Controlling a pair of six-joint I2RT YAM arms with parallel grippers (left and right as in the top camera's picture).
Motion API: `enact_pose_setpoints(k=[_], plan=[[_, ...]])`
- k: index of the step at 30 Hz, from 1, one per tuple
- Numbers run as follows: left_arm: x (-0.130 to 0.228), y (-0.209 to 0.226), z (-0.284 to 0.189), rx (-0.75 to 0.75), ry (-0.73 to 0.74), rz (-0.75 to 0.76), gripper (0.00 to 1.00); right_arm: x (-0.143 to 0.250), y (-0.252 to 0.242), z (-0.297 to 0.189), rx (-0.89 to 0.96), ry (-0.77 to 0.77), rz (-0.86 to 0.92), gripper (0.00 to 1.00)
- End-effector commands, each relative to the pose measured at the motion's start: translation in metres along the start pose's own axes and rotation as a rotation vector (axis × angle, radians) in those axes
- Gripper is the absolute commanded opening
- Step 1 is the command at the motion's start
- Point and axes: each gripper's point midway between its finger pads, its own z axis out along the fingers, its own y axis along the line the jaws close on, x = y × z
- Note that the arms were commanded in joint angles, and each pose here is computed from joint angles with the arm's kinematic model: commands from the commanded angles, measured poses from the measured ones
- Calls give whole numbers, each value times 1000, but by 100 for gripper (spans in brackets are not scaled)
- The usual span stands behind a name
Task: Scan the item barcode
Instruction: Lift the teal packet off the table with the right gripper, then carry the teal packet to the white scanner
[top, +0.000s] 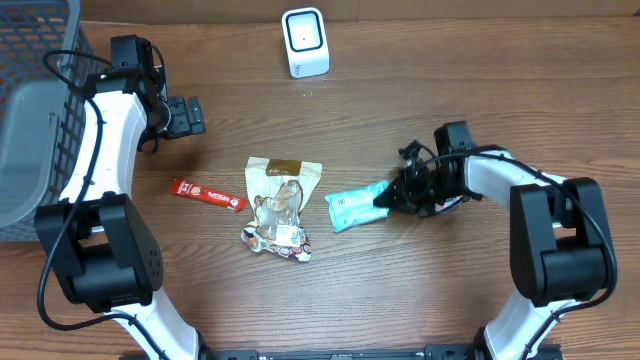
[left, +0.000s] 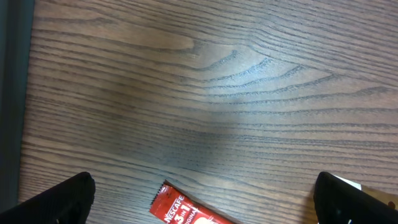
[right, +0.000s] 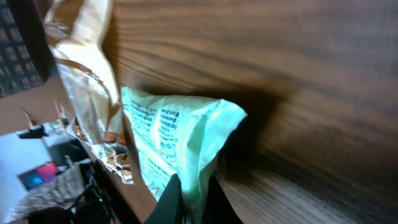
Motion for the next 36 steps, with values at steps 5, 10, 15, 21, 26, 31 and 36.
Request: enact_pose_setpoints(k=[5, 10, 15, 21, 26, 31, 36], plan=[[-5, -5, -2, 17, -12, 23, 100, -60, 81, -97, 173, -196, -343, 4], [-6, -5, -2, 17, -13, 23, 100, -88, 125, -150, 262, -314, -436, 4], [-6, -5, -2, 17, -13, 23, 100, -120, 176, -209, 419, -525, -563, 3], [-6, -5, -2, 17, -13, 23, 100, -143, 220, -228, 595, -673, -813, 4], [-5, -5, -2, 17, -12, 22, 100, -165, 243, -210, 793, -719, -1012, 4], [-6, -5, -2, 17, -13, 23, 100, -193, 264, -181, 936, -783, -1137, 4], [-6, -5, -2, 17, -13, 23, 100, -227, 260, -151, 1072, -820, -1181, 4]])
